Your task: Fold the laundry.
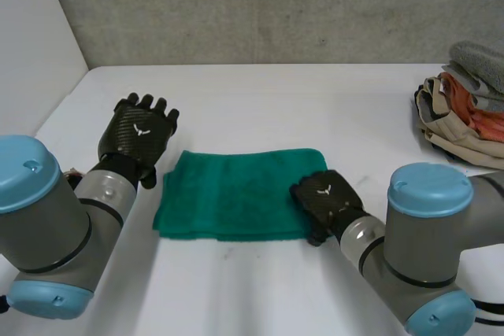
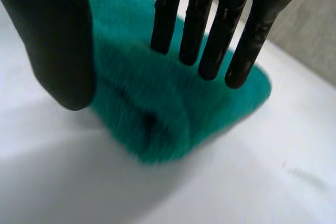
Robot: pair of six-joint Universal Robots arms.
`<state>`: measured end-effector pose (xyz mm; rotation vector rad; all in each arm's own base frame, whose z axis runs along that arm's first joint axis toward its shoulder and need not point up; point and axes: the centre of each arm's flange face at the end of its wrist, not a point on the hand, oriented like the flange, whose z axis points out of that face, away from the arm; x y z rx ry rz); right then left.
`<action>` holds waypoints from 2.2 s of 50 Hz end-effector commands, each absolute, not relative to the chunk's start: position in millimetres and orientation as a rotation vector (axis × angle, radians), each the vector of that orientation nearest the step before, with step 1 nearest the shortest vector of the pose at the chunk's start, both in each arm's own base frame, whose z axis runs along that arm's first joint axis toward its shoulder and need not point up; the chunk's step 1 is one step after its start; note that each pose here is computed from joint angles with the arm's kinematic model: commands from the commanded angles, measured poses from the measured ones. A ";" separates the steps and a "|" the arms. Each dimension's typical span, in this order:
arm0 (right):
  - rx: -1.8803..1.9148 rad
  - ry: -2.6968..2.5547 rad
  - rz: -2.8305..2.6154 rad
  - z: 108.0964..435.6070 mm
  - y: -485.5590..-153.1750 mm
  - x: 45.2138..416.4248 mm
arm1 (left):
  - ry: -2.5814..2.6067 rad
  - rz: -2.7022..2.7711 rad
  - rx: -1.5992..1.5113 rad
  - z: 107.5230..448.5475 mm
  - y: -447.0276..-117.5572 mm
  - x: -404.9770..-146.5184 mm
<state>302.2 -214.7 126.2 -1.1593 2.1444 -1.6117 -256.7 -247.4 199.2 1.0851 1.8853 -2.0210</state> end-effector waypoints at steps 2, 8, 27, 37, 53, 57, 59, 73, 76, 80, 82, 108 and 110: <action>-1.125 2.220 -1.761 120.0 -243.3 287.6 | 1.885 -2.024 1.092 199.2 -245.0 -258.0; -1.265 2.127 -1.983 155.6 -248.1 288.5 | 1.869 -2.041 1.078 205.3 -245.0 -256.9; -2.043 1.050 -1.892 126.6 -138.2 406.9 | 1.828 -2.063 0.969 228.2 -250.4 -237.7; -1.622 1.429 -1.944 164.4 -175.7 388.2 | 1.848 -2.129 0.921 234.3 -256.7 -242.2; -0.725 1.892 -1.582 207.3 -239.9 341.4 | 2.120 -2.317 1.011 219.1 -243.3 -323.0; -0.745 2.019 -1.445 185.6 -251.0 349.9 | 2.282 -2.115 1.069 188.3 -241.1 -322.8; -0.750 2.067 -1.381 177.8 -255.4 352.8 | 2.345 -1.982 1.086 171.9 -238.3 -318.8; -0.974 2.173 -1.307 129.1 -256.5 364.8 | 2.426 -1.651 1.016 131.7 -237.4 -297.0; -1.060 2.170 -1.365 132.6 -253.6 366.6 | 2.420 -1.677 1.029 136.0 -237.4 -300.2; -1.140 2.143 -1.459 147.0 -250.1 368.8 | 2.408 -1.765 1.072 151.1 -239.0 -307.5; -1.144 2.111 -1.546 167.9 -248.8 367.2 | 2.370 -1.874 1.095 174.0 -241.1 -312.5; -1.277 1.808 -1.706 119.2 -163.8 377.7 | 2.223 -2.357 1.670 302.9 -215.5 -294.8; -1.310 1.799 -1.723 112.3 -166.9 380.1 | 2.221 -2.356 1.671 302.9 -215.5 -294.8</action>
